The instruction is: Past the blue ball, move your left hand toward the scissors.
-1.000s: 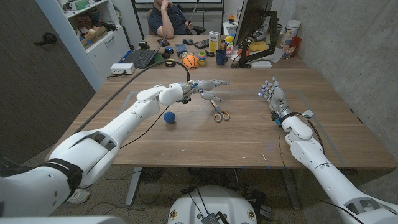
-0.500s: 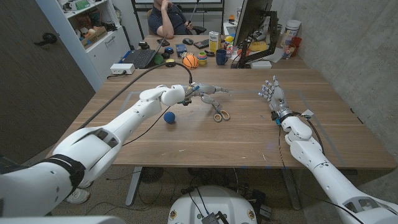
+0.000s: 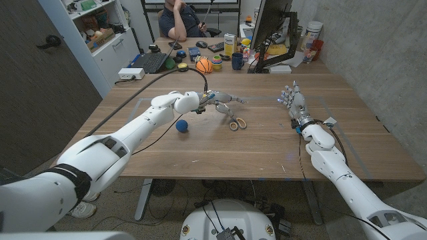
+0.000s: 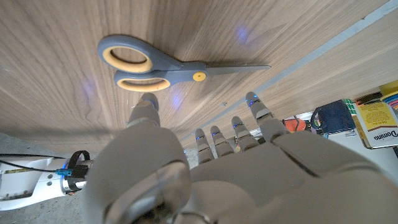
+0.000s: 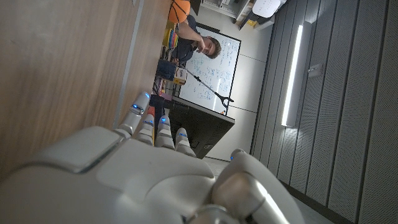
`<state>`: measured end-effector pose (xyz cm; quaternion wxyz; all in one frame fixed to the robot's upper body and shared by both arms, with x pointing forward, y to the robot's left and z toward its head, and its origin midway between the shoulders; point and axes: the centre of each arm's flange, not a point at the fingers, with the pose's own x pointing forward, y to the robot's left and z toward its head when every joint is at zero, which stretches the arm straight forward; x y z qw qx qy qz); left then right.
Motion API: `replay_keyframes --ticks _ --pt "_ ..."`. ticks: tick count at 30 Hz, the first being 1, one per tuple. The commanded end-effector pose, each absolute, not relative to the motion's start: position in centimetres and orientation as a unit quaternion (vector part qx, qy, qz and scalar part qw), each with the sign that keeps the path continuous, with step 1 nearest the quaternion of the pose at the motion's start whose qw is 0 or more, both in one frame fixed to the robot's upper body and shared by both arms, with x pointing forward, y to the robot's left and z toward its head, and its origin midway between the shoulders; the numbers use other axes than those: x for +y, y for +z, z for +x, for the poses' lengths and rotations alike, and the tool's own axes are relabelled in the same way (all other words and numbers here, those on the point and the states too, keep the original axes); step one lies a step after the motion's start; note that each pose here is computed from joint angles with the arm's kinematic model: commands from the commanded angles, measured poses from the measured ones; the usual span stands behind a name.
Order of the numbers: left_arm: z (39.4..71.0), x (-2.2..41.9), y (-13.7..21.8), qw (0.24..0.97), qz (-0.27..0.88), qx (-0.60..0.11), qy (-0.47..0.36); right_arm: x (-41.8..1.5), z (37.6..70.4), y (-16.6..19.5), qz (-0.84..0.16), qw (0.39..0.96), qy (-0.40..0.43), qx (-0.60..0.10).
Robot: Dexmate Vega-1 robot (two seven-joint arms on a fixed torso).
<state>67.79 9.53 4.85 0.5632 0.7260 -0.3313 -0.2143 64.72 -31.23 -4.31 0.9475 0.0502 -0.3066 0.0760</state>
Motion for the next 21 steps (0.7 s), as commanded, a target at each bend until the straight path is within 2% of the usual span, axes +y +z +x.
replay_keyframes --ticks 1,21 --pt "67.77 9.51 4.75 0.557 0.733 -0.33 -0.21 -31.08 64.87 -4.29 0.051 0.948 0.077 -0.306" --pt "67.81 9.54 4.64 0.556 0.735 -0.327 -0.208 -30.96 64.95 -4.31 0.048 0.948 0.08 -0.303"
